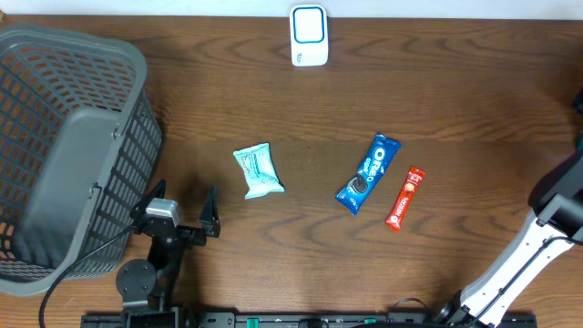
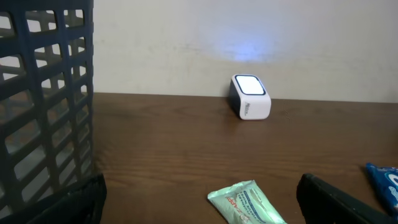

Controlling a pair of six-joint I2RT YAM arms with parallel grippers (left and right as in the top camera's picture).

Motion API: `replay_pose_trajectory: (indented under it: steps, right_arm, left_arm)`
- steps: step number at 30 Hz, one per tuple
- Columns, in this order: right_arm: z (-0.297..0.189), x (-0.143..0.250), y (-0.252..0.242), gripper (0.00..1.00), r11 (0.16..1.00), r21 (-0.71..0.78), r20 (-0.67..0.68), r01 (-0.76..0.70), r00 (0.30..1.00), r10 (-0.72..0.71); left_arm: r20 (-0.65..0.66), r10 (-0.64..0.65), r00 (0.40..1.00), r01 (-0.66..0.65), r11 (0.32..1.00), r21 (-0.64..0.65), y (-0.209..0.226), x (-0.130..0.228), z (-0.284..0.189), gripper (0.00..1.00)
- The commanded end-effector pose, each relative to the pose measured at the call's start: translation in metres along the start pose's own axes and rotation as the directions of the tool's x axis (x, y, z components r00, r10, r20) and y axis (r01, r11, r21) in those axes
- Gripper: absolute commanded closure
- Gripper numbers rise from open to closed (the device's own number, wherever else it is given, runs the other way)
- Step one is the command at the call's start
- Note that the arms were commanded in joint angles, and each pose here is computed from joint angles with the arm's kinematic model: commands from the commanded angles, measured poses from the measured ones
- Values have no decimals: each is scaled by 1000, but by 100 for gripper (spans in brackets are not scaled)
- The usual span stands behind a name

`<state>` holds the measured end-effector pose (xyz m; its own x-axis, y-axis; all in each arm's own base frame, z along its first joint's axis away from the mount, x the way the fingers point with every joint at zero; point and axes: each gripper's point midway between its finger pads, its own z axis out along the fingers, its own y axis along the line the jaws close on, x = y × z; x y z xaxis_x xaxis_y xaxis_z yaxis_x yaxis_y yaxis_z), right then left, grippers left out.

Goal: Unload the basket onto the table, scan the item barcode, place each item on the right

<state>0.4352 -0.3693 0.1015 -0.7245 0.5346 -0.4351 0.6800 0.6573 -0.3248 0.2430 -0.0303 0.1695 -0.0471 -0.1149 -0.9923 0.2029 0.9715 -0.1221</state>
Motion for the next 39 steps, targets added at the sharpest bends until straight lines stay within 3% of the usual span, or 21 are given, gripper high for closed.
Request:
replay_pose_trajectory:
  steps: [1, 8, 11, 15, 18, 28, 39]
  right_arm:
    - [-8, -2, 24, 96, 982, -188, -8, -38, 999, 37]
    - [19, 25, -22, 96, 999, 39, -75, -34, 996, 37]
    - [32, 38, -28, 92, 998, 45, -109, -41, 993, 45]
    - [38, 44, -28, 73, 998, 8, -129, -59, 990, 59]
    - [34, 40, -27, 37, 997, -15, -118, -69, 991, 67]
    - [5, 22, -30, 29, 996, -29, -52, -81, 995, 79]
    - [-104, -10, 42, 1, 927, -375, 96, -18, 994, 58]
  left_arm:
    - [-1, -5, 1000, 5, 1000, -12, 2, 1, 0, 2]
    - [-20, -11, 1000, 11, 1000, -14, 3, 6, 0, 2]
    - [-27, -13, 1000, 13, 1000, -15, 3, 7, 0, 2]
    - [-27, -13, 1000, 13, 1000, -15, 3, 7, 0, 2]
    - [-27, -13, 1000, 13, 1000, -15, 3, 7, 0, 2]
    - [-27, -13, 1000, 12, 1000, -15, 3, 7, 0, 2]
    - [-55, -22, 998, 21, 1000, -19, 4, 14, 0, 2]
